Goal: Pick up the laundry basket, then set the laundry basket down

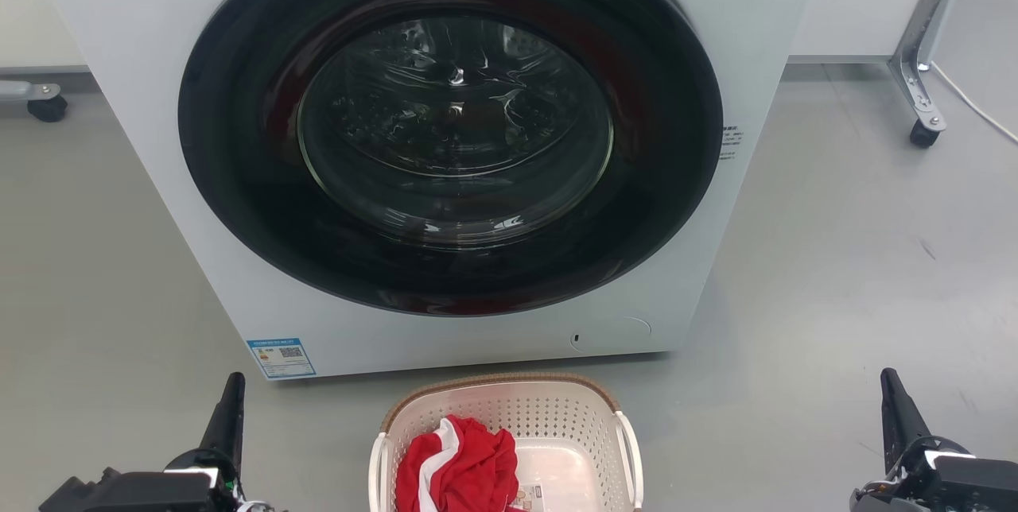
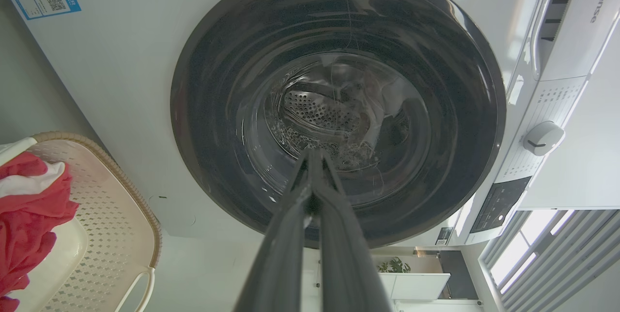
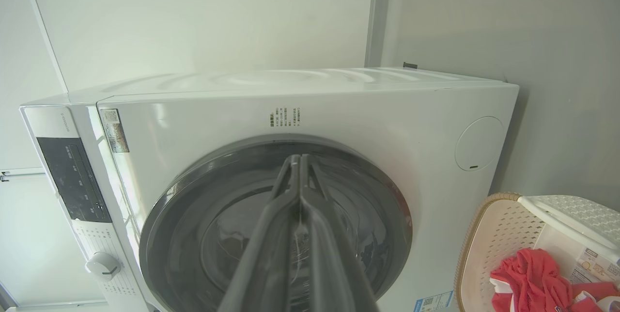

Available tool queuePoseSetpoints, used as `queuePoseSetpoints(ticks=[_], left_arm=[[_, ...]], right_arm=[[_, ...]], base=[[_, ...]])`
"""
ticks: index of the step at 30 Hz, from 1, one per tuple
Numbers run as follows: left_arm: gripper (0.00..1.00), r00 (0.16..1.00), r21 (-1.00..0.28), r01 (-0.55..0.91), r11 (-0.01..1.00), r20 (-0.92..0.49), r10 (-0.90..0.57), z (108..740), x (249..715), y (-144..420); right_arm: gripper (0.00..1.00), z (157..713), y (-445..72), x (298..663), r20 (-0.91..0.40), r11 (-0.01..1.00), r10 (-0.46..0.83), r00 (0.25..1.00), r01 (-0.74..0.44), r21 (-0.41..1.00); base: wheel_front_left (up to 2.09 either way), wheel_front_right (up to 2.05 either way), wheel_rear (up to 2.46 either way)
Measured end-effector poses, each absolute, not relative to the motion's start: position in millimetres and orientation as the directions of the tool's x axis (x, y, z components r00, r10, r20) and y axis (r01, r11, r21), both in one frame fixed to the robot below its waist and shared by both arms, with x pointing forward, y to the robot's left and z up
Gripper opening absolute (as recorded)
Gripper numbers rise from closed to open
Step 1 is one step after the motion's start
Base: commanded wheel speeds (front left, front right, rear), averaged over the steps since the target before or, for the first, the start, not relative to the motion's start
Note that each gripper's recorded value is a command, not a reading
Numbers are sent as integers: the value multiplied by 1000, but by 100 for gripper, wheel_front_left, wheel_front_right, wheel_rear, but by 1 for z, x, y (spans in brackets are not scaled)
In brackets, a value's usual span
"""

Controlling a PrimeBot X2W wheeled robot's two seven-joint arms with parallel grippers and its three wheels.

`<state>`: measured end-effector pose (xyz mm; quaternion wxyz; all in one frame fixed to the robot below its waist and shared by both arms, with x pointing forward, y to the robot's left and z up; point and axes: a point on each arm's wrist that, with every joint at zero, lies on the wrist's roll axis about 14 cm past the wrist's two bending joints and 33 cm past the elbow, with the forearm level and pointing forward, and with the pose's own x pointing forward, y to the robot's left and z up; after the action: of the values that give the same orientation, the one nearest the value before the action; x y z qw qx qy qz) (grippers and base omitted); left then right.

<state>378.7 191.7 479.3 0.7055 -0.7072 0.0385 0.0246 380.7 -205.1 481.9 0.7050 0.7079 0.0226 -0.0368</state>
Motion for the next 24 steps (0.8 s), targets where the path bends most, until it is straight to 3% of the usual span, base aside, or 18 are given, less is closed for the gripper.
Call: queuePoseSetpoints(ticks=[24], left_arm=[[0,996,-996,-91,-2,-91,-20,479,379,192]], right_arm=[[0,482,-205,381,-84,-5,-20,996,84,996]], base=[[0,0,0]])
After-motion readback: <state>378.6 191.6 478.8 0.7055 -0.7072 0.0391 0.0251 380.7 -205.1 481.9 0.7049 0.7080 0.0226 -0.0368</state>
